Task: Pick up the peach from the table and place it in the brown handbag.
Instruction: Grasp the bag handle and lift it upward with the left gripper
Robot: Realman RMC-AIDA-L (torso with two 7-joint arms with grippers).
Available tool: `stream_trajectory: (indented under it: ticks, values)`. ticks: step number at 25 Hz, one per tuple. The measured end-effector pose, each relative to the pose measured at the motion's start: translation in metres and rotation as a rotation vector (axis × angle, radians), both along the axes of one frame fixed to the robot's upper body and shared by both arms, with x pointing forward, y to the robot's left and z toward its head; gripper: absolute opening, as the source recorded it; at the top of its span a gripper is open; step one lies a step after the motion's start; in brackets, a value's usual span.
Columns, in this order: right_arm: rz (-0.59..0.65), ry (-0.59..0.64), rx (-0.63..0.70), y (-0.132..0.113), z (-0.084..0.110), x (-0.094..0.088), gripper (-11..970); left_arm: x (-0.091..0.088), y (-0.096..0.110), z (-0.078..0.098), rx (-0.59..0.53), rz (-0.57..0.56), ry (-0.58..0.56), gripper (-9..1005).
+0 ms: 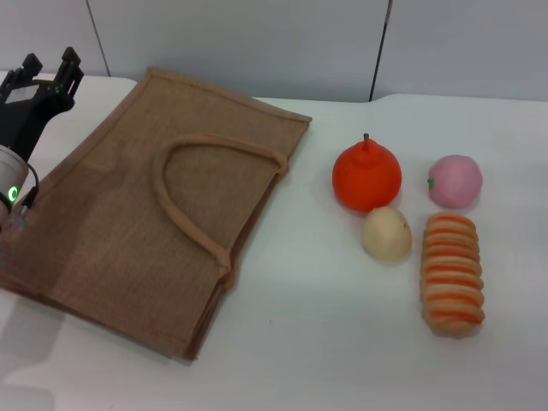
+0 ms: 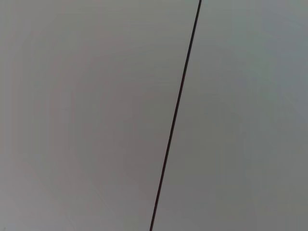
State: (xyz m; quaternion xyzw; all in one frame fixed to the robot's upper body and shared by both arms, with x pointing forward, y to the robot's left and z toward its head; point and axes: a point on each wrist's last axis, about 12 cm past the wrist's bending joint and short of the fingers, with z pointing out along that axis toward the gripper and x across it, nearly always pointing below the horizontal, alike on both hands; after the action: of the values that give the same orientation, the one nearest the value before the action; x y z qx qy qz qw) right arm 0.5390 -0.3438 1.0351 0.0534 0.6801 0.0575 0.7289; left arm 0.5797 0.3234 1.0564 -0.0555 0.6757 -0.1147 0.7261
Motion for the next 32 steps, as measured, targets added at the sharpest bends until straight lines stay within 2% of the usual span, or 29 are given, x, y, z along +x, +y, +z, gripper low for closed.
stream_trajectory:
  ticks: [16,22,27,32]
  values:
    - [0.0,0.0,0.0,0.0,0.0,0.0,882,0.0,-0.002,0.0,0.0,-0.015,0.004,621]
    - [-0.003,0.004,-0.003,-0.001,-0.001,-0.001,881,0.007,-0.016,-0.001,-0.013,-0.14,0.06,619]
    - [-0.008,0.007,-0.006,-0.003,-0.001,-0.003,881,0.019,-0.028,-0.002,-0.042,-0.232,0.163,617]
    - [-0.01,0.01,-0.008,-0.005,-0.002,-0.004,881,0.028,-0.029,0.002,-0.079,-0.298,0.235,616]
